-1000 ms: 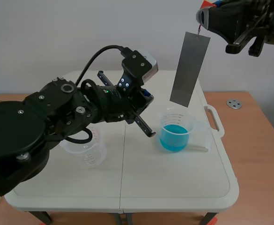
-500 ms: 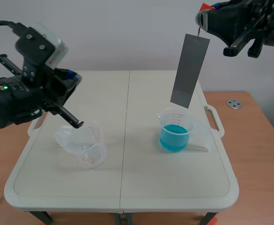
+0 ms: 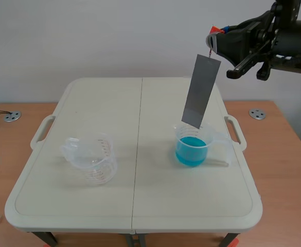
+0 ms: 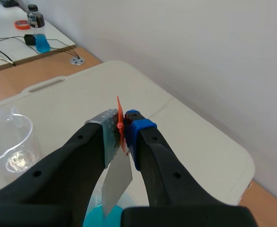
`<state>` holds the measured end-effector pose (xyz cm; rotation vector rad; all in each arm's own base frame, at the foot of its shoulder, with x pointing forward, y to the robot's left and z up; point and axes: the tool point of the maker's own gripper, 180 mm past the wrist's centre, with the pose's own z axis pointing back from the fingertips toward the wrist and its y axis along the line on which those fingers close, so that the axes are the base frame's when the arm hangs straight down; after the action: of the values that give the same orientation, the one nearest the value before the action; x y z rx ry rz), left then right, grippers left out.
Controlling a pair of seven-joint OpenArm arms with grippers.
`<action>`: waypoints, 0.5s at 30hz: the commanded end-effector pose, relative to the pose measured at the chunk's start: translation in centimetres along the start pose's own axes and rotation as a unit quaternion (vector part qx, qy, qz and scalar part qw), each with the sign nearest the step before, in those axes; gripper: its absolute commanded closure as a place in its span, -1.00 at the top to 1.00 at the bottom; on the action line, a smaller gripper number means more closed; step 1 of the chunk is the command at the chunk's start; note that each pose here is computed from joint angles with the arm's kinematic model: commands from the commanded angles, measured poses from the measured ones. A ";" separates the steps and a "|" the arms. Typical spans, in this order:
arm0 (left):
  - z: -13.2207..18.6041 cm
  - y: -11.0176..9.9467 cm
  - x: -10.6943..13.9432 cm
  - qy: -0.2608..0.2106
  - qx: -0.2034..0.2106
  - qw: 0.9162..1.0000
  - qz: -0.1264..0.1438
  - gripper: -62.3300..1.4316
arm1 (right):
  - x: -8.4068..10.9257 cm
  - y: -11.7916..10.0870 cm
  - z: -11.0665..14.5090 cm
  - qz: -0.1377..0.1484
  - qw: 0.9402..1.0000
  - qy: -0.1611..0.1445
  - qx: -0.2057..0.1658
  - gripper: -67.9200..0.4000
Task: Hold the metal plate by the orange handle, dip it into the blue solution, take it out and point at it, then put the plate back in the beaker on the left.
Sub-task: 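Point at the plate with the left hand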
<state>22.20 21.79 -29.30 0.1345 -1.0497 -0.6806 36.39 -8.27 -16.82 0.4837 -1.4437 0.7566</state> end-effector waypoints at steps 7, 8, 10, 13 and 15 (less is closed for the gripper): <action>4.1 -3.9 -6.1 0.078 -0.044 0.995 0.030 -0.85 | 0.3 -1.1 0.2 0.004 1.000 -0.018 -0.010 -0.95; 4.6 -4.3 -6.7 0.087 -0.048 0.994 0.034 -0.85 | 0.1 -1.2 0.2 0.003 1.000 -0.018 -0.011 -0.95; 5.5 -5.0 -8.0 0.105 -0.052 0.992 0.044 -0.85 | -0.2 -1.4 0.3 0.000 1.000 -0.017 -0.013 -0.95; 6.7 -5.7 -10.1 0.136 -0.054 0.987 0.058 -0.85 | -0.8 -1.3 0.1 -0.006 1.000 -0.011 -0.013 -0.95; 7.5 -6.1 -11.4 0.154 -0.050 0.984 0.070 -0.85 | -1.4 -1.2 -0.1 -0.006 1.000 -0.004 -0.015 -0.95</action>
<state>9.71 25.57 -36.59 0.0876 -0.7049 -0.5801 37.18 -9.62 -19.19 0.4550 -1.4190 0.7197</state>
